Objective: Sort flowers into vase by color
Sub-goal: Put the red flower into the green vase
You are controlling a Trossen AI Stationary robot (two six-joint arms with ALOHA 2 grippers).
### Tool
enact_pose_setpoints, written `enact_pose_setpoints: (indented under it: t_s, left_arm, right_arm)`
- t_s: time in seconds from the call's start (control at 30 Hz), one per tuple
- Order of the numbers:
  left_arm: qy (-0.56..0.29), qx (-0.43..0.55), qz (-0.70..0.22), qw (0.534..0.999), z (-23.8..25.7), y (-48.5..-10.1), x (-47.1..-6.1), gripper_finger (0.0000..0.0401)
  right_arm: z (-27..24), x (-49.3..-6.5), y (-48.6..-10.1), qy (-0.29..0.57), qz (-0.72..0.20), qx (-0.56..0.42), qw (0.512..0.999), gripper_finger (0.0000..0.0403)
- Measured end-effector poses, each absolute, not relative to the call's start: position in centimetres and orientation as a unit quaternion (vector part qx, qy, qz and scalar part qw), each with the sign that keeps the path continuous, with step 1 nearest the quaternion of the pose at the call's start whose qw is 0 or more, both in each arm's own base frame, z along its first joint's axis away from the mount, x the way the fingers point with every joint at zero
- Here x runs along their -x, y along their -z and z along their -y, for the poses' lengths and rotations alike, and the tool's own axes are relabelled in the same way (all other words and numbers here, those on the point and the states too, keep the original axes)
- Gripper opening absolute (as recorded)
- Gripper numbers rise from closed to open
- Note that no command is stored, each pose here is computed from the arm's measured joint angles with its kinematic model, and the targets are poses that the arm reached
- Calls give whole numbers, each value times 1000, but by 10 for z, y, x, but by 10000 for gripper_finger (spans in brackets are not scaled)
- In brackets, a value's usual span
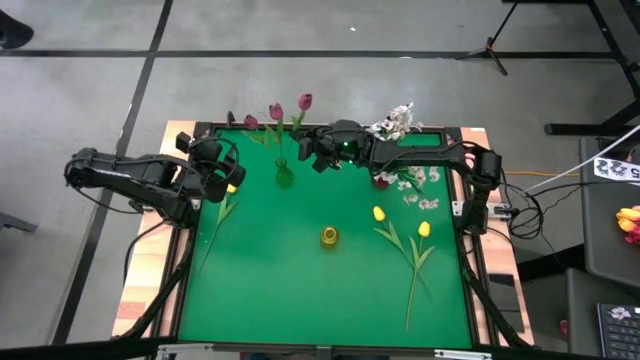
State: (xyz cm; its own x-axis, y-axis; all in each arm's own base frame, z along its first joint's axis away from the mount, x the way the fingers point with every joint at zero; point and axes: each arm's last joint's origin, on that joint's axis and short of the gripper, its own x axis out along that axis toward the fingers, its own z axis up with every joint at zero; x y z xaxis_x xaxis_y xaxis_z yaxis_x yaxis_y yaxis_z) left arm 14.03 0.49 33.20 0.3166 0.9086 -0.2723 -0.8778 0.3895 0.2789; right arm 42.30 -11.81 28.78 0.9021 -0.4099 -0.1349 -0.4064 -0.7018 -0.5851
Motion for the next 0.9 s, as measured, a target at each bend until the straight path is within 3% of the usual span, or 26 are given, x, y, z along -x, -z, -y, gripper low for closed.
enact_pose_setpoints:
  t_s: [0.5,0.9]
  left_arm:
    - [-551,-39,-194,810,-5,-332,-140,214]
    - [-551,-38,-194,811,-5,-332,-140,214]
  right_arm:
    - [117,-423,-286,-4,-214,914,346,228]
    - [116,-422,-279,-45,-201,910,360,237]
